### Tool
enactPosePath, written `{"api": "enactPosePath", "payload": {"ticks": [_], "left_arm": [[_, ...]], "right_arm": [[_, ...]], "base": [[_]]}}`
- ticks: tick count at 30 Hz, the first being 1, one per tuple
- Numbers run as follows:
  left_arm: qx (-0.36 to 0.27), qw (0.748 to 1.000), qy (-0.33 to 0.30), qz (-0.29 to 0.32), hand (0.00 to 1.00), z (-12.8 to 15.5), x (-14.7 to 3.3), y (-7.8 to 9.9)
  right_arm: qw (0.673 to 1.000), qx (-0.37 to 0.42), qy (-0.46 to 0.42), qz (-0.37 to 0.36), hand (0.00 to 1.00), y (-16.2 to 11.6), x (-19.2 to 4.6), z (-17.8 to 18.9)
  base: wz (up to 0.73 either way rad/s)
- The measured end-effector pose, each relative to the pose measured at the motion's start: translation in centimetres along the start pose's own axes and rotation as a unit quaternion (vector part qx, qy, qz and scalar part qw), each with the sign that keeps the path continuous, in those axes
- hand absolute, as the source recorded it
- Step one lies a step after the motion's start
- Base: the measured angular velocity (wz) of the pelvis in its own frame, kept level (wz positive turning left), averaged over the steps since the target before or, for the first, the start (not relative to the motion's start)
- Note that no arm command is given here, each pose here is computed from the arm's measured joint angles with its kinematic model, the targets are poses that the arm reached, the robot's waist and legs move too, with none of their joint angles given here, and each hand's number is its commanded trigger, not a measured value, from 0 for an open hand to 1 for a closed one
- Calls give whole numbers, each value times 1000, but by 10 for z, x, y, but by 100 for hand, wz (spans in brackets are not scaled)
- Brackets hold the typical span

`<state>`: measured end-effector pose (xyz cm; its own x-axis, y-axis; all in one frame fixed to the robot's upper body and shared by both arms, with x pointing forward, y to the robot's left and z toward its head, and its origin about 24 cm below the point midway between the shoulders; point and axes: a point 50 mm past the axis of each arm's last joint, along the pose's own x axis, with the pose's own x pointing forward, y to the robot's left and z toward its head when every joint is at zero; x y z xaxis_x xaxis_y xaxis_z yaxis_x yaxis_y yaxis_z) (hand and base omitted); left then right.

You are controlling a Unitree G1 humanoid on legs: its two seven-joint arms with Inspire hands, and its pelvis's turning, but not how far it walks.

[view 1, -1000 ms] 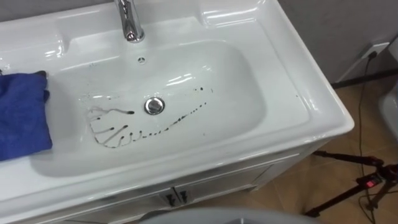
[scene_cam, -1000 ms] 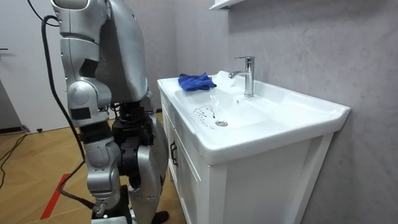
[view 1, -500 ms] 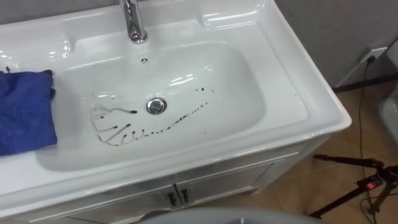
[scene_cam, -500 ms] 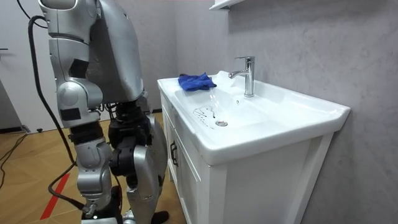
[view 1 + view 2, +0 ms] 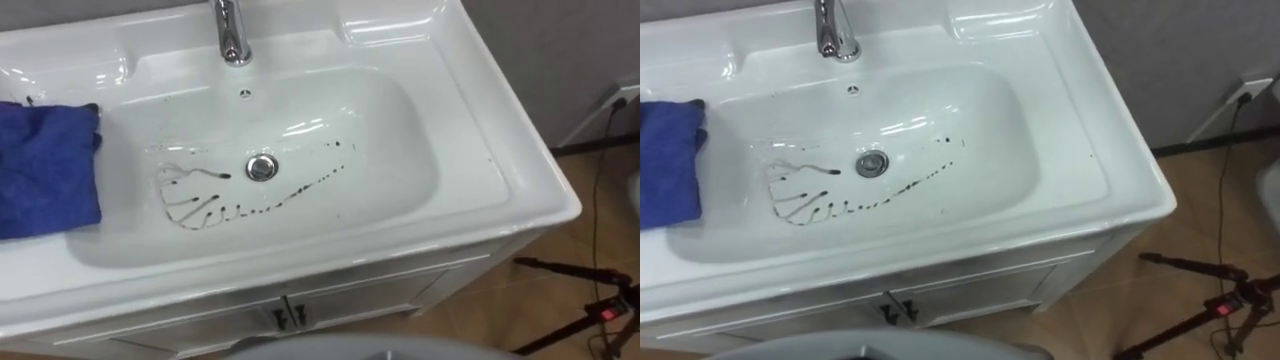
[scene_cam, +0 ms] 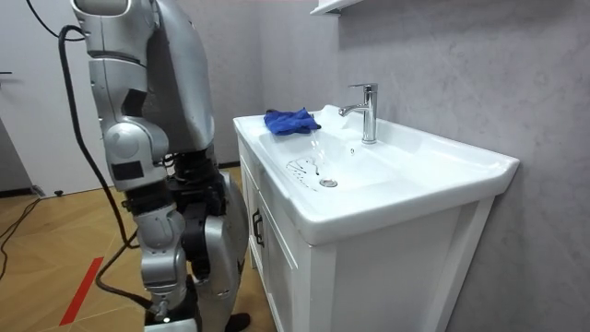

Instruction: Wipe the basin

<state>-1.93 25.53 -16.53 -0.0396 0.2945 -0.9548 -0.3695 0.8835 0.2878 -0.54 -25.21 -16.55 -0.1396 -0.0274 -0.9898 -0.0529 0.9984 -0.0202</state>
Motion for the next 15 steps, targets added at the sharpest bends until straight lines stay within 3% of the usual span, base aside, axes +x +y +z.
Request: {"api": "enactPosePath", "payload": {"ticks": [6,10,15], "left_arm": [[-91,995,6,43,0,-9,-1,15],[-163,983,24,75,0,-23,-2,27],[-225,965,12,132,0,-21,-4,43]], "right_arm": [[1000,0,-5,-11,0,-4,-1,2],[1000,3,-3,-19,0,-11,-3,0],[999,13,-23,-47,0,-27,-8,3]], "base": [[25],[14],[19]]}}
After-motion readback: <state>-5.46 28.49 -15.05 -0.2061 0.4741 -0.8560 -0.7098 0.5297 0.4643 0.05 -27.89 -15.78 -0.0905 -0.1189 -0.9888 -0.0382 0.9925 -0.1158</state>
